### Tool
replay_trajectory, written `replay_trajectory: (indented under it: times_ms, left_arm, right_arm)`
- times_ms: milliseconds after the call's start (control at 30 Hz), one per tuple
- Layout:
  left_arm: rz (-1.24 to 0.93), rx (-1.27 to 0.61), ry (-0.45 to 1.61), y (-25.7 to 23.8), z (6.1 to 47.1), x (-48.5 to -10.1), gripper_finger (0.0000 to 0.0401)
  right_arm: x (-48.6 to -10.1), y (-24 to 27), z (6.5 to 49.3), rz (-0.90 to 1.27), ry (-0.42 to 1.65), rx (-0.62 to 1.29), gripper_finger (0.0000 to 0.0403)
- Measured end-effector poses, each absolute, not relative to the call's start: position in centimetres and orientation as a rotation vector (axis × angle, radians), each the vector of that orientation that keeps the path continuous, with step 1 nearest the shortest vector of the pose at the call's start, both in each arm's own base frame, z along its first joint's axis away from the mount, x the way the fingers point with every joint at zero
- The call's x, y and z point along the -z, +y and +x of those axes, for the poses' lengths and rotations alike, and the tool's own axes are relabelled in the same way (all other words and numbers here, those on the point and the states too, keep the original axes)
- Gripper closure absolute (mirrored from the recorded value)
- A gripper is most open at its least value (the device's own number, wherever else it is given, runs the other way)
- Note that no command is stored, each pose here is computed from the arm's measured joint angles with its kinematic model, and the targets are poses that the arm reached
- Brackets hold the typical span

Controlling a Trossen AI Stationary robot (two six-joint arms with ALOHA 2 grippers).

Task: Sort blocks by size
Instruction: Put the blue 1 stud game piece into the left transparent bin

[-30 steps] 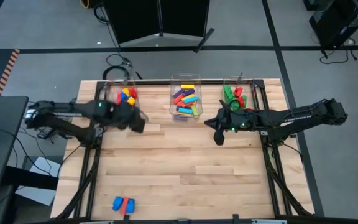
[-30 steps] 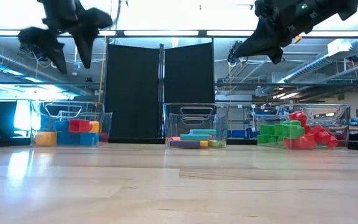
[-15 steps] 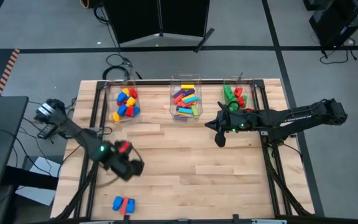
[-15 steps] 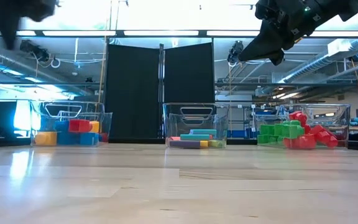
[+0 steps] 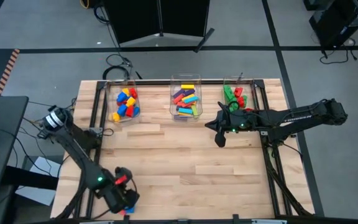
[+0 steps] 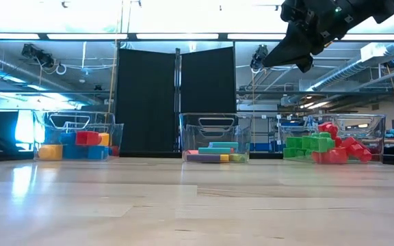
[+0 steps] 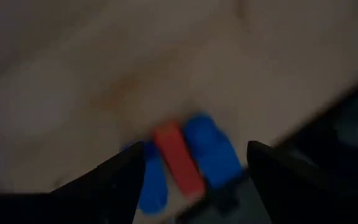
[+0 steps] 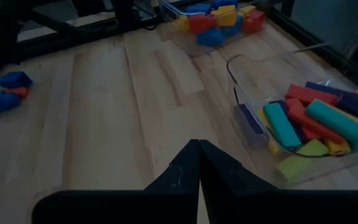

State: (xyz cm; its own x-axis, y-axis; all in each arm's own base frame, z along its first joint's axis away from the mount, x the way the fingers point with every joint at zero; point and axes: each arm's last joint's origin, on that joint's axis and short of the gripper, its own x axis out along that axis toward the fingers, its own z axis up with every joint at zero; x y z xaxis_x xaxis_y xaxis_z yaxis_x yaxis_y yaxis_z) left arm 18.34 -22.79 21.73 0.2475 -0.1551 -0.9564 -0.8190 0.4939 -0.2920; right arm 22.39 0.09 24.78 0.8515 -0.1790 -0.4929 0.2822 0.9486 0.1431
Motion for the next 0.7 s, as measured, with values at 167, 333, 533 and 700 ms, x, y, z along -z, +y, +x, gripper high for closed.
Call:
replay_trajectory:
  times_ms: [167,333,533,700]
  left_arm:
    - [-1.035,-0.528,1.376,-24.2,17.1,-21.8,0.0115]
    - [-1.083,-0.546,1.41,-25.3,15.7,-21.8,0.0115]
    - [-1.053,-0.584,1.438,-26.3,14.9,-20.6,0.0115]
    - [-1.016,-0.613,1.445,-26.7,15.1,-19.4,0.0115]
  right_arm:
    - [-24.8,0.1,22.4,0.268,0.49,0.257,0.0382]
    - [-24.8,0.1,22.4,0.295,0.486,0.264,0.0382]
    - [-24.8,0.1,22.4,0.329,0.482,0.272,0.0382]
    - [-24.8,0.1,22.4,0.329,0.482,0.273,0.0382]
